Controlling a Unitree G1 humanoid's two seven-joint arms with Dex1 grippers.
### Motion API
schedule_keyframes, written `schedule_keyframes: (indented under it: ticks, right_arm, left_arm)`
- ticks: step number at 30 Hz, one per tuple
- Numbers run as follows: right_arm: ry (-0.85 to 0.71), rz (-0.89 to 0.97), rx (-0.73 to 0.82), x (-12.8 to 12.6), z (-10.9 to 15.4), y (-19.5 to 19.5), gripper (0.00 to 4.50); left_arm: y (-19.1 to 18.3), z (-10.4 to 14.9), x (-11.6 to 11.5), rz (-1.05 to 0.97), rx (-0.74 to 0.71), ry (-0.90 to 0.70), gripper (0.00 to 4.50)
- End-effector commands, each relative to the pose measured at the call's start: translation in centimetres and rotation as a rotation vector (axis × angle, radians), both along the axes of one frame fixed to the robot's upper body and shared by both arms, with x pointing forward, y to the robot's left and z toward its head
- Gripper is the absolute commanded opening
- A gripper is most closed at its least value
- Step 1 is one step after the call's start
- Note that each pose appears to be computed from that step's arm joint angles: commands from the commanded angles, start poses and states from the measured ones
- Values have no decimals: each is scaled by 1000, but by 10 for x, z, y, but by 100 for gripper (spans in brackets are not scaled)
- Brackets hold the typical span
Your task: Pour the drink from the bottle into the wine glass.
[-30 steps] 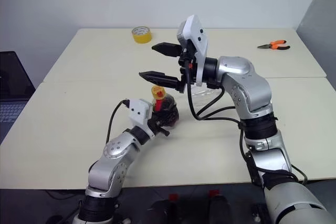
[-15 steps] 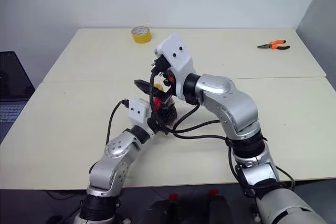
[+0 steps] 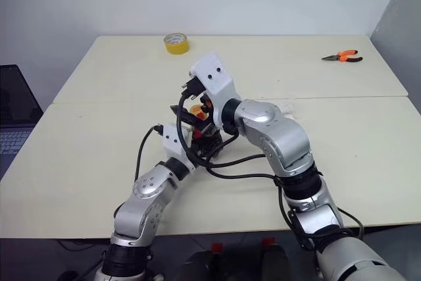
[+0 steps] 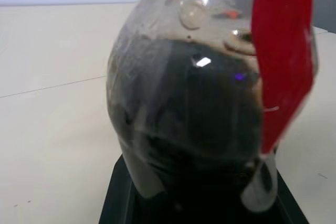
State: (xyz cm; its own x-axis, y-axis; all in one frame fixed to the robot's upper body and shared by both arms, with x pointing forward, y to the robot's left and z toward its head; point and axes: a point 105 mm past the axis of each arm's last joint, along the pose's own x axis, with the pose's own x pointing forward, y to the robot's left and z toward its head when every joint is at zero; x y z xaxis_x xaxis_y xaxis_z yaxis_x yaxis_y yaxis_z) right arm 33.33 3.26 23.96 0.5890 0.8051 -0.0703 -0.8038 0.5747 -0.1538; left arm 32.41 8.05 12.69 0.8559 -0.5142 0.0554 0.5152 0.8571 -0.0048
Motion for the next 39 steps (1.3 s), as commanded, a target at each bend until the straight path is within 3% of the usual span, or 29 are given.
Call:
schedule_keyframes:
  ticks: [1,18,39]
  right_arm:
    - [-38,-9,28,-1,9,3,450]
    - [-7,-99,65,13,4,-13,450]
    - [18,-64,82,3,2,-28,450]
  left_arm:
    - [-3,19,0,-7,-14,-77,92]
    - [-5,19,0,-20,-8,-82,88]
    - [4,25,7,21,3,-124,87]
